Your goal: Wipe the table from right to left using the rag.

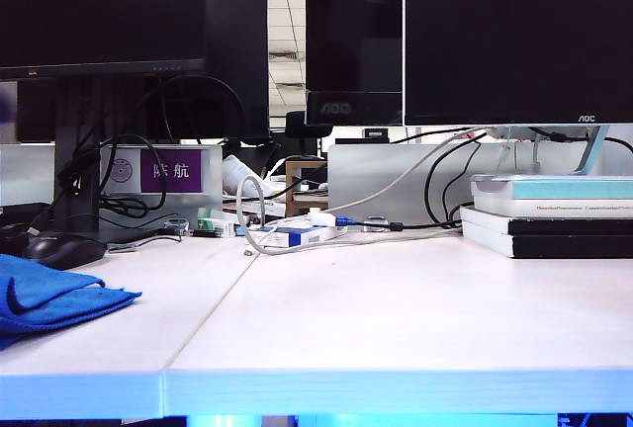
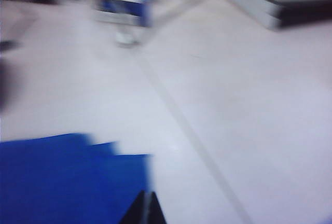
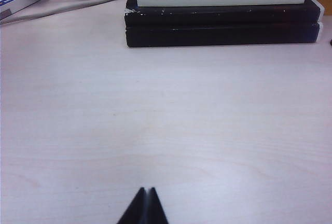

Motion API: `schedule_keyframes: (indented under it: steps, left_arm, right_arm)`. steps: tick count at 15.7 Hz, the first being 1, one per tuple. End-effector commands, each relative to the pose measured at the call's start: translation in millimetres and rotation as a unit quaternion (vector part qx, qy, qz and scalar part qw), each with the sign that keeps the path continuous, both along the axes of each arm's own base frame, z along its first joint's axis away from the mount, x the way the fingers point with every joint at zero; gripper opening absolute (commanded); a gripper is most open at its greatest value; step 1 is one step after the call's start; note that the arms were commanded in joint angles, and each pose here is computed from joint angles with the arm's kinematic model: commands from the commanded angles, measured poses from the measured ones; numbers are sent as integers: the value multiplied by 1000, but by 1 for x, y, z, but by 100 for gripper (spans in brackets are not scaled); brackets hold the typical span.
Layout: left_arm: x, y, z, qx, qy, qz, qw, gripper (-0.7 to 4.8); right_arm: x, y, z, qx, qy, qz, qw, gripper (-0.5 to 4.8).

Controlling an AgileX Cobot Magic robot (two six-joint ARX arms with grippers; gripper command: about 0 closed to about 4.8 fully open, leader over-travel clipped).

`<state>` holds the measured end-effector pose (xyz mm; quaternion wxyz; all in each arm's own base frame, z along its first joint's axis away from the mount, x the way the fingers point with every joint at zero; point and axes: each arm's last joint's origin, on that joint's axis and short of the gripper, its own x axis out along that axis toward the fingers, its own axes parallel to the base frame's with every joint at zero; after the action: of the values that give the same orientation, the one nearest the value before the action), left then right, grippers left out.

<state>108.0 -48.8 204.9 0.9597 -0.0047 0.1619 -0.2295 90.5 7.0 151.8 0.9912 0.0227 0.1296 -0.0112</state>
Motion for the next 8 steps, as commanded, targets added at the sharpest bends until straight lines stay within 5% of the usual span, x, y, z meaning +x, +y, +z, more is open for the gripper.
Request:
schedule_keyframes:
  steps: [1,6,7,8]
  left_arm:
    - [-3,25,-23,3,-54,99,994,-5]
    - [-8,36,-46,12,-73,151,986,-5]
    - [-11,38,-60,54,-67,159,983,-5]
    - [-12,38,-59,54,-72,167,982,-5]
  right_arm:
    - [0,0,-1,1,0,-2,1000,-5]
    - [0,0,-1,1,0,-2,1000,-5]
    - [0,0,-1,1,0,-2,1000,-5]
    - [0,0,-1,1,0,-2,1000,-5]
